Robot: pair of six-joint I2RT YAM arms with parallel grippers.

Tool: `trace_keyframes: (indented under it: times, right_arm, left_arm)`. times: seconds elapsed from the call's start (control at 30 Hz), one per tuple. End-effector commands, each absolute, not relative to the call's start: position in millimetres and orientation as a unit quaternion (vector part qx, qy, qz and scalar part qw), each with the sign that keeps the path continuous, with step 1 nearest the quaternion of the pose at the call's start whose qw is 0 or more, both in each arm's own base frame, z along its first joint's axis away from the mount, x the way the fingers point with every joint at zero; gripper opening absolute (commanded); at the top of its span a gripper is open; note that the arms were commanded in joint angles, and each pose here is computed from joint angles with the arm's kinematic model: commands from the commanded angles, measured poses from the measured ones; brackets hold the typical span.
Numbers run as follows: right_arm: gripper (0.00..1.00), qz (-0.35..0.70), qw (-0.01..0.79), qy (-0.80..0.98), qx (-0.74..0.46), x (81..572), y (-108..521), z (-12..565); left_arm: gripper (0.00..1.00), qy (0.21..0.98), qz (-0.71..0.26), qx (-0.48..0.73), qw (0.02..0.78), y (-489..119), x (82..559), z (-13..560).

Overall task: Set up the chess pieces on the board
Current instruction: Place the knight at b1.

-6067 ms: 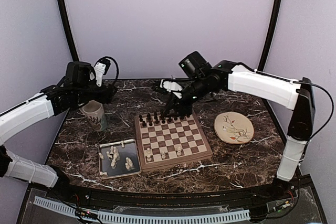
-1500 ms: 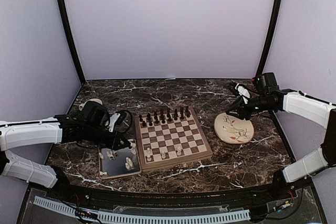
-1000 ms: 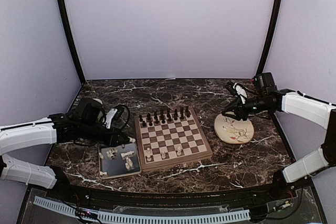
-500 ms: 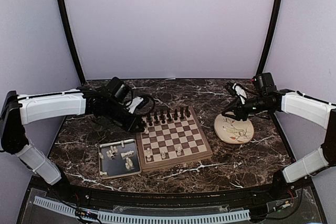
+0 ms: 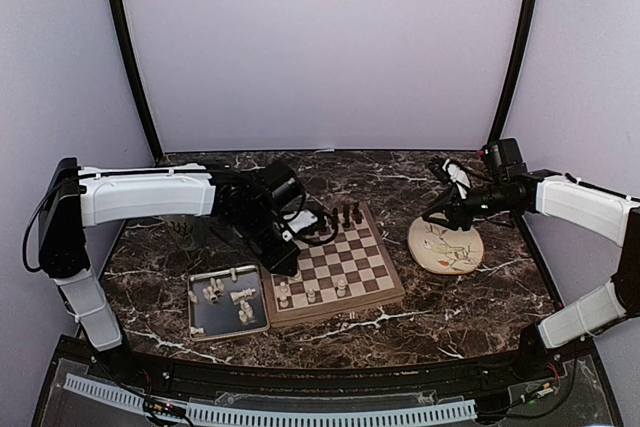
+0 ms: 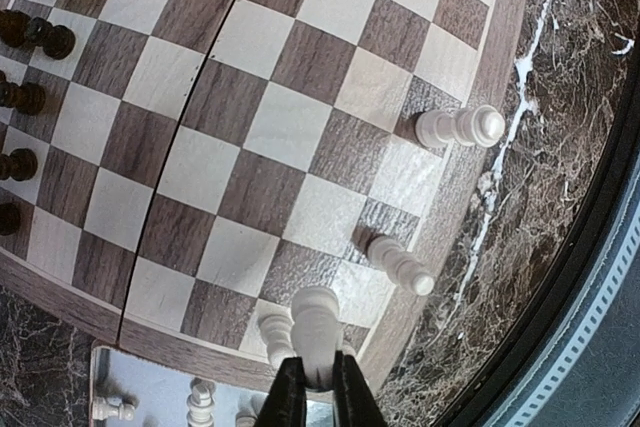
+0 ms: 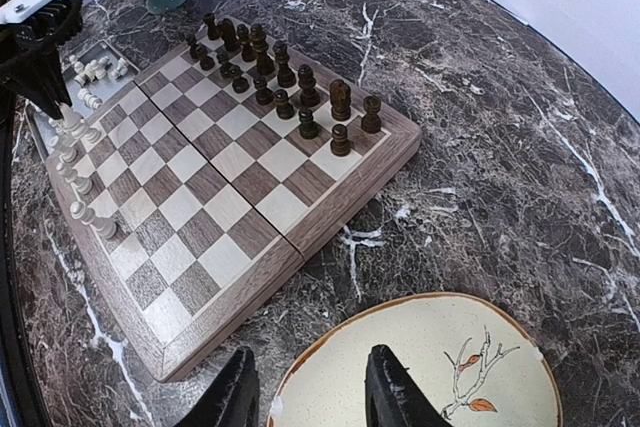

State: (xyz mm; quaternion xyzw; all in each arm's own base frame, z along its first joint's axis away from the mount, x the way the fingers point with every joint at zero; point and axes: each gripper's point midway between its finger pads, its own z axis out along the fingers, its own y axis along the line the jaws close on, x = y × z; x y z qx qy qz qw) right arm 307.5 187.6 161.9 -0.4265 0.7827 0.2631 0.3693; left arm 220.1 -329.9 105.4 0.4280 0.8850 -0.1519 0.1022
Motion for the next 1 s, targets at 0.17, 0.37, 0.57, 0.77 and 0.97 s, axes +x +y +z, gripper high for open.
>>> trace_keyframes:
  times: [0.17,0.37,0.57,0.77,0.97]
  right_arm:
    - [0.37,0.257,0.369,0.781,-0.434,309,188,157]
    - [0.37,0.257,0.368,0.780,-0.435,308,188,157]
    - [0.37,0.256,0.367,0.781,-0.435,308,187,156]
    - [0.37,0.255,0.367,0.781,-0.436,308,187,156]
    - [0.38,0.255,0.366,0.782,-0.436,309,187,155]
  left_arm:
    - [0.00,0.872,-0.130,0.468,0.059,-333,197,114]
    - [0.00,0.869,-0.107,0.481,0.040,-334,189,104]
    - [0.00,0.866,-0.108,0.488,0.030,-341,185,100]
    - [0.00,0.865,-0.107,0.489,0.022,-343,184,93]
    - [0.00,0.866,-0.101,0.490,0.014,-341,181,88]
